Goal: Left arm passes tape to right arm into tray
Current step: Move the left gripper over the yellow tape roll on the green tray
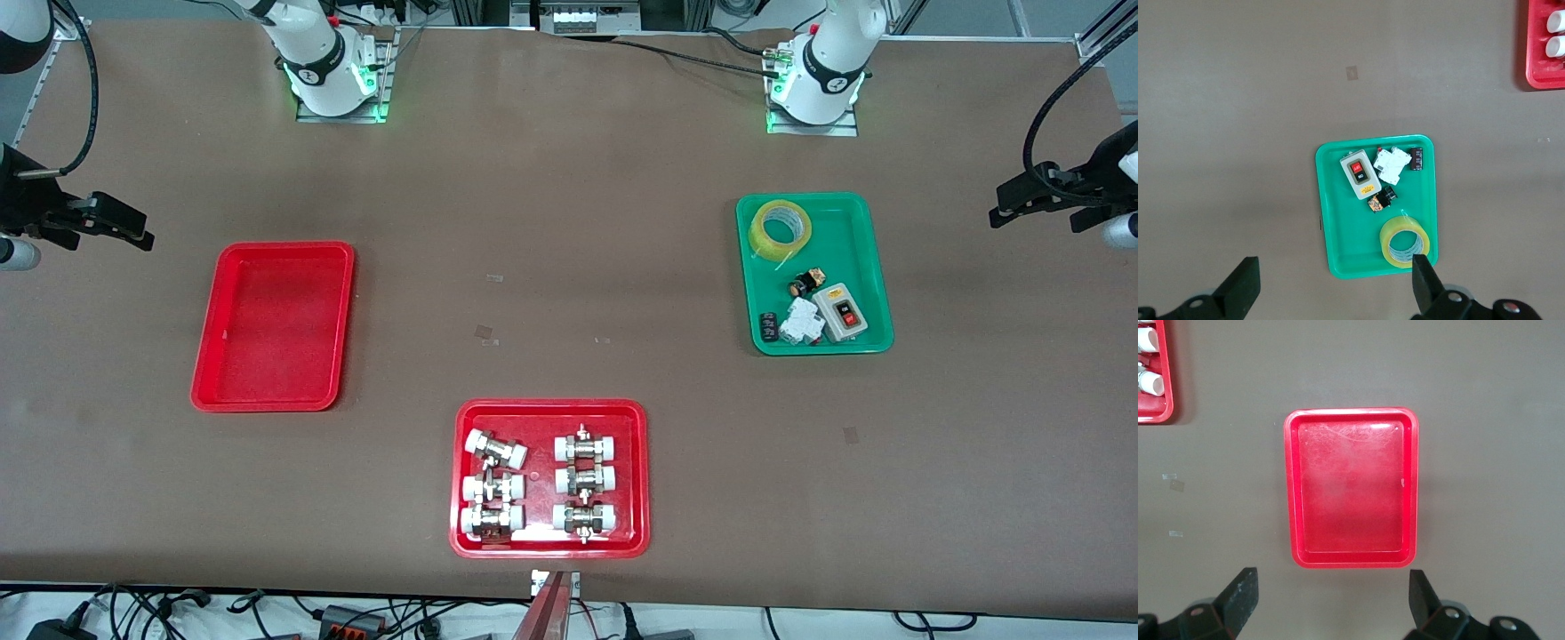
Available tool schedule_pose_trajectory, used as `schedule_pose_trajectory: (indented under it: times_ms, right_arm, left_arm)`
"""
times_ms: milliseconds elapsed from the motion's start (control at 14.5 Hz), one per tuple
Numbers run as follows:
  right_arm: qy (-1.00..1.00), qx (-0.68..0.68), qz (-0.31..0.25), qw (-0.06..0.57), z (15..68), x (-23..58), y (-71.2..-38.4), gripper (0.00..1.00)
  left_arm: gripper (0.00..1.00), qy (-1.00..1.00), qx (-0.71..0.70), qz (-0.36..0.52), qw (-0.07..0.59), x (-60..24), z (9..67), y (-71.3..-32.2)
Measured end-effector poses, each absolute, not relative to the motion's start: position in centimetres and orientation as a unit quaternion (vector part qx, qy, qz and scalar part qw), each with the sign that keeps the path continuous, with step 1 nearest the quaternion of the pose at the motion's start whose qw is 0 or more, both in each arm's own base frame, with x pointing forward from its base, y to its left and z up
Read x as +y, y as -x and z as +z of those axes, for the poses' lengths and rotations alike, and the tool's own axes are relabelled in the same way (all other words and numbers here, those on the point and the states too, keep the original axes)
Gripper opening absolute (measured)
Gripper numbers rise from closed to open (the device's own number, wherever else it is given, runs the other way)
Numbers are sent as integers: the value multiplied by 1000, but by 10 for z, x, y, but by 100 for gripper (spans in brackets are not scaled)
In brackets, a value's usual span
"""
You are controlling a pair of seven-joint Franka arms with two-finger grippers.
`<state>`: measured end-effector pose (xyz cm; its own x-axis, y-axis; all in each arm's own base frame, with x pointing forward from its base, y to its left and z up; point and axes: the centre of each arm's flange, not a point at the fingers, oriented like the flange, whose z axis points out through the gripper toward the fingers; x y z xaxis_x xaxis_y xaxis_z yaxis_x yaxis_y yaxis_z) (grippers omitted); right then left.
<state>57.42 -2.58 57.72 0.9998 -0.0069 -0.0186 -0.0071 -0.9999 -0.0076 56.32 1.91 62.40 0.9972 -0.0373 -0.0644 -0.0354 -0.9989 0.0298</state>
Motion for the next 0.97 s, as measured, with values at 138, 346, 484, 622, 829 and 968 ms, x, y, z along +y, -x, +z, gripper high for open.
schedule_pose_trajectory:
  times_ms: [138, 346, 484, 622, 829, 968]
  right_arm:
    - [1000, 4, 9, 4, 577, -26, -574, 100]
    - [1000, 4, 9, 4, 577, -26, -574, 100]
    - [1000, 4, 9, 4, 577, -26, -574, 100]
    - [1000, 3, 8, 4, 577, -26, -574, 100]
    - [1000, 3, 8, 4, 577, -25, -574, 100]
    - [1000, 3, 8, 4, 577, -25, -574, 100]
  left_arm:
    - [100, -999, -18, -33, 14, 19, 624, -563]
    - [100, -999, -18, -39, 15, 19, 622, -562]
    - [100, -997, -21, -77, 17, 17, 615, -555]
    - [100, -992, -28, -125, 20, 10, 595, -547]
    - [100, -980, -10, -192, 41, -6, 532, -540]
    - [100, -972, -1, -232, 43, -20, 466, -530]
